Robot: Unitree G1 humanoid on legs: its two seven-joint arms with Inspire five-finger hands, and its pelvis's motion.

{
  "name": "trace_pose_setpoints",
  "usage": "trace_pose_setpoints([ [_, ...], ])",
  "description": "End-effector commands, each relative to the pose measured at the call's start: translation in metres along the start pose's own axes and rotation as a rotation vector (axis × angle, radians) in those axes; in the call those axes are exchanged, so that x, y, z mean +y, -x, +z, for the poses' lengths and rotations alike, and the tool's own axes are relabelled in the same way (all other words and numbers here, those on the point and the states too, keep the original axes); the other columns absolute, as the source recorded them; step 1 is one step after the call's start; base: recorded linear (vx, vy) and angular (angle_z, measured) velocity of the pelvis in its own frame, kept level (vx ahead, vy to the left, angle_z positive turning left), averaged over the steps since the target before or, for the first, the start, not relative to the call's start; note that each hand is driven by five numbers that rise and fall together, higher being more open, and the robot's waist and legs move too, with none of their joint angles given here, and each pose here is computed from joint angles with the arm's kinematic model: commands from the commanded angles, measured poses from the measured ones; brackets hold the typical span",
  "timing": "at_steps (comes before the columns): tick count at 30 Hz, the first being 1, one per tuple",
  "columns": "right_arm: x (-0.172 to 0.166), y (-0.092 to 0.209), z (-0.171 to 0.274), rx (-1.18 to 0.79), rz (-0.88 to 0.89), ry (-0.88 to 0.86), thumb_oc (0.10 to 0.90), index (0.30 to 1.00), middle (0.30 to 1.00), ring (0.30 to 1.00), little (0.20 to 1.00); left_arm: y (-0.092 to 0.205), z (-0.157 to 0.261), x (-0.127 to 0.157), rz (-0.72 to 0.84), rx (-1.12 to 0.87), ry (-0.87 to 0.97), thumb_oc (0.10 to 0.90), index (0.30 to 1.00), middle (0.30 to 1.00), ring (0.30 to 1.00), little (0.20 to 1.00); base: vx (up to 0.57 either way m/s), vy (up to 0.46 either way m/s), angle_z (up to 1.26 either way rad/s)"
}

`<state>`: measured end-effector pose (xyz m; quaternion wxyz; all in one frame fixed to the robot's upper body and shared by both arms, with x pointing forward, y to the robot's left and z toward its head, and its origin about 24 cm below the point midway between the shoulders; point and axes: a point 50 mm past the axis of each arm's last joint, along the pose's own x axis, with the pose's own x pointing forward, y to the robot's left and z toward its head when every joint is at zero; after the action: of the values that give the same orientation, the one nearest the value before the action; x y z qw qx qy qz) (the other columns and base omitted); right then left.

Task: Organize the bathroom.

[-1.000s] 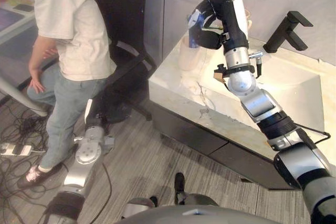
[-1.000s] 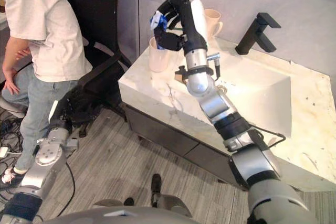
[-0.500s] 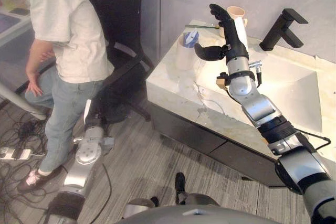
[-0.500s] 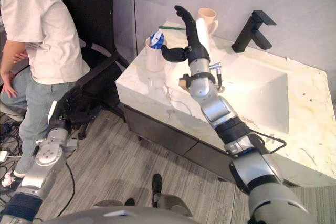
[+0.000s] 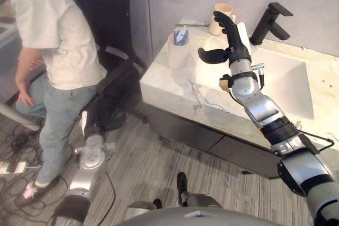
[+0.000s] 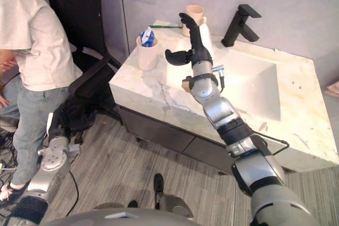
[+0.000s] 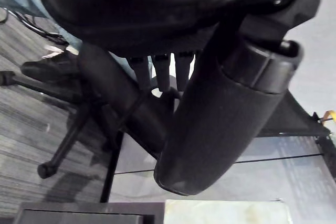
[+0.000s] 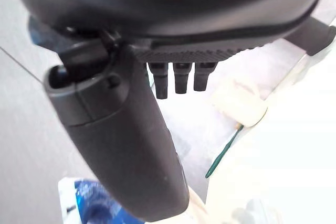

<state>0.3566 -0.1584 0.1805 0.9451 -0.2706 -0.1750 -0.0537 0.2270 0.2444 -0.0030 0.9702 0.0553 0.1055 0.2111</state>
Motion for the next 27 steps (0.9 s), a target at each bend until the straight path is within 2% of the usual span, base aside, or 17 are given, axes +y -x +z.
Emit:
trace_pose_setpoints([
  [1,-0.06,-0.015,0.03,-0.175,-0.262,-0.046,0.8,0.9,0.9,0.9,0.9,-0.007,0.021,0.008,0.042,-0.14,0.003,0.8,0.9,0.9,0.9,0.9,-0.19,0.089,-0.19],
  [6,-0.12,0.007,0.026,-0.249,-0.447,-0.081,0.8,0.9,0.9,0.9,0.9,-0.006,-0.013,0.022,0.114,-0.021,-0.076,0.8,0.9,0.9,0.9,0.9,-0.18,0.082,-0.23],
  [7,-0.121,0.007,0.025,-0.248,-0.448,-0.081,0.8,0.9,0.9,0.9,0.9,-0.007,-0.013,0.021,0.113,-0.021,-0.077,0.8,0.9,0.9,0.9,0.9,-0.12,0.061,-0.22],
  [11,-0.186,0.043,0.013,-0.3,-0.672,-0.113,0.8,0.9,0.9,0.9,0.9,-0.004,-0.042,0.037,0.16,0.089,-0.164,0.8,0.9,0.9,0.9,0.9,-0.14,0.068,-0.2],
  [12,-0.191,0.047,0.011,-0.3,-0.692,-0.118,0.8,0.9,0.9,0.9,0.9,-0.004,-0.044,0.038,0.161,0.096,-0.174,0.8,0.9,0.9,0.9,0.9,-0.1,0.033,-0.23],
  [13,-0.209,0.069,0.0,-0.296,-0.78,-0.126,0.8,0.9,0.9,0.9,0.9,-0.002,-0.053,0.045,0.185,0.14,-0.194,0.8,0.9,0.9,0.9,0.9,-0.1,0.009,-0.2],
  [15,-0.218,0.081,-0.007,-0.282,-0.838,-0.111,0.8,0.9,0.9,0.9,0.9,0.0,-0.058,0.049,0.205,0.167,-0.196,0.8,0.9,0.9,0.9,0.9,-0.08,-0.007,-0.29],
  [19,-0.262,0.128,-0.045,-0.134,-1.077,-0.075,0.8,0.9,0.9,0.9,0.9,0.008,-0.08,0.062,0.251,0.257,-0.158,0.8,0.9,0.9,0.9,0.9,-0.1,-0.052,-1.04],
  [20,-0.265,0.132,-0.048,-0.12,-1.09,-0.078,0.8,0.9,0.9,0.9,0.9,0.008,-0.08,0.062,0.257,0.253,-0.154,0.8,0.9,0.9,0.9,0.9,-0.11,-0.082,-0.47],
  [22,-0.28,0.164,-0.081,0.019,-1.218,-0.152,0.8,0.9,0.9,0.9,0.9,0.009,-0.084,0.069,0.309,0.257,-0.143,0.8,0.9,0.9,0.9,0.9,-0.1,-0.114,-0.42],
  [23,-0.281,0.165,-0.081,0.019,-1.218,-0.154,0.8,0.9,0.9,0.9,0.9,0.009,-0.084,0.069,0.308,0.256,-0.143,0.8,0.9,0.9,0.9,0.9,-0.08,-0.148,-0.53],
  [24,-0.283,0.183,-0.101,0.11,-1.284,-0.201,0.8,0.9,0.9,0.9,0.9,0.01,-0.088,0.074,0.331,0.281,-0.136,0.8,0.9,0.9,0.9,0.9,-0.05,-0.088,-0.42],
  [25,-0.283,0.183,-0.101,0.11,-1.284,-0.201,0.8,0.9,0.9,0.9,0.9,0.01,-0.088,0.074,0.331,0.281,-0.136,0.8,0.9,0.9,0.9,0.9,-0.07,-0.209,-0.43],
  [27,-0.274,0.222,-0.143,0.344,-1.367,-0.21,0.8,0.9,0.9,0.9,0.9,0.013,-0.096,0.082,0.352,0.328,-0.138,0.8,0.9,0.9,0.9,0.9,-0.06,-0.252,-0.44],
])
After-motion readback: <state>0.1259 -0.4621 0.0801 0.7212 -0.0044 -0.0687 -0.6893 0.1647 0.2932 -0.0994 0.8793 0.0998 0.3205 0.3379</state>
